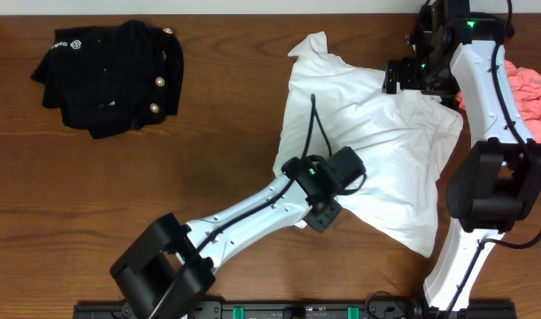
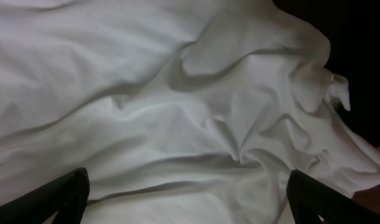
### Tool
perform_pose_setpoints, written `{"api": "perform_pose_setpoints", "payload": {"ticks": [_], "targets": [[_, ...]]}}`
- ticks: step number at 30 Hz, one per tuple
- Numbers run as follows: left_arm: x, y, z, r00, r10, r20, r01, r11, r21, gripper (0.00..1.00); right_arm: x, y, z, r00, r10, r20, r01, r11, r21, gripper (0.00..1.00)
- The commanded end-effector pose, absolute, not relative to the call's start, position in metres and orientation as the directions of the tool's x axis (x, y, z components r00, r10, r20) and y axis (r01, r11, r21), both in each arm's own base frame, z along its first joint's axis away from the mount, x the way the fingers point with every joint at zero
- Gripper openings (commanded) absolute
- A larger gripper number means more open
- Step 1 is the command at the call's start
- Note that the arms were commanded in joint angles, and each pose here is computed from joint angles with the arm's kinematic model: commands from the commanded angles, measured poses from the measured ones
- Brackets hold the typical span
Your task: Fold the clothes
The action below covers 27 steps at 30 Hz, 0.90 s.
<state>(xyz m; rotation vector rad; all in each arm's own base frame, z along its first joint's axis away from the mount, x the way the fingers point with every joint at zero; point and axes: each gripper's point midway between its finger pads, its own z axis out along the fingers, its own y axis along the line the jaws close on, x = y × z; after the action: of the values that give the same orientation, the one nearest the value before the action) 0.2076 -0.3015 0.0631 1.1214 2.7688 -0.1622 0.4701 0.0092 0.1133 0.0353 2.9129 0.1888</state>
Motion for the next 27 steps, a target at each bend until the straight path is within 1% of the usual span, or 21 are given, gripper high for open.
{"api": "perform_pose_setpoints", "payload": {"ticks": [1, 2, 3, 9, 17, 24, 27], "targets": [[0.204, -0.3, 0.055, -0.716, 0.681, -0.155, 0.694, 0.719, -0.044, 0.34, 0.472, 0.014, 0.119, -0.972, 0.023, -0.233, -0.009, 0.991, 0.135, 0.99], [0.203, -0.299, 0.053, -0.721, 0.678, -0.145, 0.689, 0.723, -0.043, 0.34, 0.472, 0.014, 0.119, -0.972, 0.023, -0.232, -0.009, 0.991, 0.135, 0.99], [0.203, -0.298, 0.05, -0.721, 0.679, -0.135, 0.689, 0.724, -0.041, 0.29, 0.472, 0.014, 0.119, -0.972, 0.023, -0.232, -0.009, 0.991, 0.135, 0.99], [0.199, -0.293, 0.034, -0.725, 0.685, -0.079, 0.688, 0.725, -0.028, 0.29, 0.472, 0.014, 0.119, -0.972, 0.023, -0.232, -0.009, 0.991, 0.136, 0.99], [0.2, -0.292, 0.03, -0.725, 0.685, -0.069, 0.688, 0.726, -0.019, 0.38, 0.471, 0.014, 0.119, -0.973, 0.023, -0.23, -0.009, 0.991, 0.136, 0.99], [0.195, -0.283, 0.015, -0.728, 0.685, -0.003, 0.685, 0.728, -0.005, 0.41, 0.469, 0.014, 0.118, -0.975, 0.022, -0.221, -0.008, 0.991, 0.136, 0.99], [0.194, -0.282, 0.015, -0.728, 0.685, 0.004, 0.685, 0.728, -0.004, 0.42, 0.469, 0.014, 0.118, -0.975, 0.019, -0.222, -0.012, 0.991, 0.136, 0.99]]}}
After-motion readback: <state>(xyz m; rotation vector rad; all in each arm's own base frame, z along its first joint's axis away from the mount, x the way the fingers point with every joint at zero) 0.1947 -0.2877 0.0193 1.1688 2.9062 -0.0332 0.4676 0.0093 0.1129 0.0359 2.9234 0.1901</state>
